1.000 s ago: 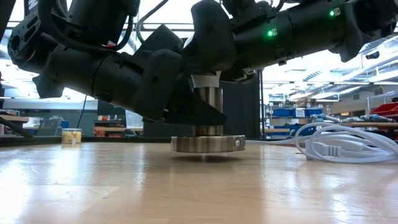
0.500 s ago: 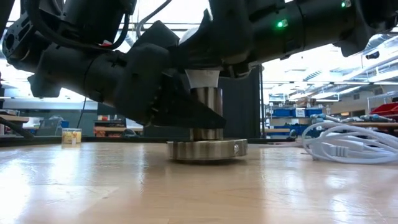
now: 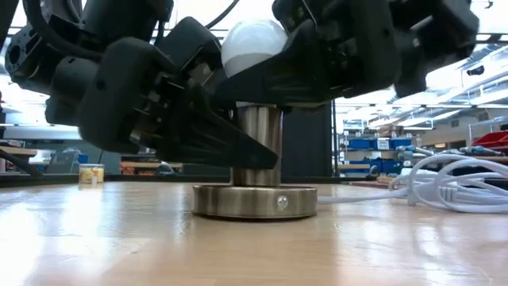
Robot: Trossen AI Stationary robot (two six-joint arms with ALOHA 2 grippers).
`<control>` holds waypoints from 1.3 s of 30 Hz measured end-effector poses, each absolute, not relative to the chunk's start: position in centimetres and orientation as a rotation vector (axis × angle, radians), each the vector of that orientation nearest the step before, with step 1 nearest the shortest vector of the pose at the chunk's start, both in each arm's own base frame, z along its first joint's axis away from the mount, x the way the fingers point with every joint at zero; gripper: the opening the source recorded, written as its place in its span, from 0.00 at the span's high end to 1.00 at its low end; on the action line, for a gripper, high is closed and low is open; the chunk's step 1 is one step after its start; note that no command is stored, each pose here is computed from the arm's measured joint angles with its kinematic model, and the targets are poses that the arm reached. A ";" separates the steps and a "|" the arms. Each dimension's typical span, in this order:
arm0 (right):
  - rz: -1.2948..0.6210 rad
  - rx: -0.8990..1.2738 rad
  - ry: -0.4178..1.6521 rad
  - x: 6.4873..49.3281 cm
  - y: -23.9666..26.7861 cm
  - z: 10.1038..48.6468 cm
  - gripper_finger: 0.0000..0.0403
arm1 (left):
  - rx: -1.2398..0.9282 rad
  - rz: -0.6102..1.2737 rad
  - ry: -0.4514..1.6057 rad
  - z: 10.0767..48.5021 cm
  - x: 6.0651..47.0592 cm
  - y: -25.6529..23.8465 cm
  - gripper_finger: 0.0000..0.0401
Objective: Screw lightbulb
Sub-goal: Remove the lightbulb from the lamp
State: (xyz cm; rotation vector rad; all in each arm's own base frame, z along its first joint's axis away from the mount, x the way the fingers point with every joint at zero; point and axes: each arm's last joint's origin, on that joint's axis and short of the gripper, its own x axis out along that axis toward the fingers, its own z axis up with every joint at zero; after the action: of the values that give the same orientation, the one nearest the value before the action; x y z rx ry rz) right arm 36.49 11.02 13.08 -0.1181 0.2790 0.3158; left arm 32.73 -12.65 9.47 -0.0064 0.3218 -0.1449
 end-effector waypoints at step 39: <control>-0.039 0.045 0.875 32.8 3.0 21.4 0.08 | -0.048 0.132 0.329 9.6 35.0 -5.0 0.53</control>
State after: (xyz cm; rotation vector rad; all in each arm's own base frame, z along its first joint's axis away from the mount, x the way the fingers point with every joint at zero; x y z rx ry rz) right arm 32.79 2.98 21.43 0.0449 0.8748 -0.0392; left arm 35.01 -4.97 9.59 -0.0477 0.3292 0.1317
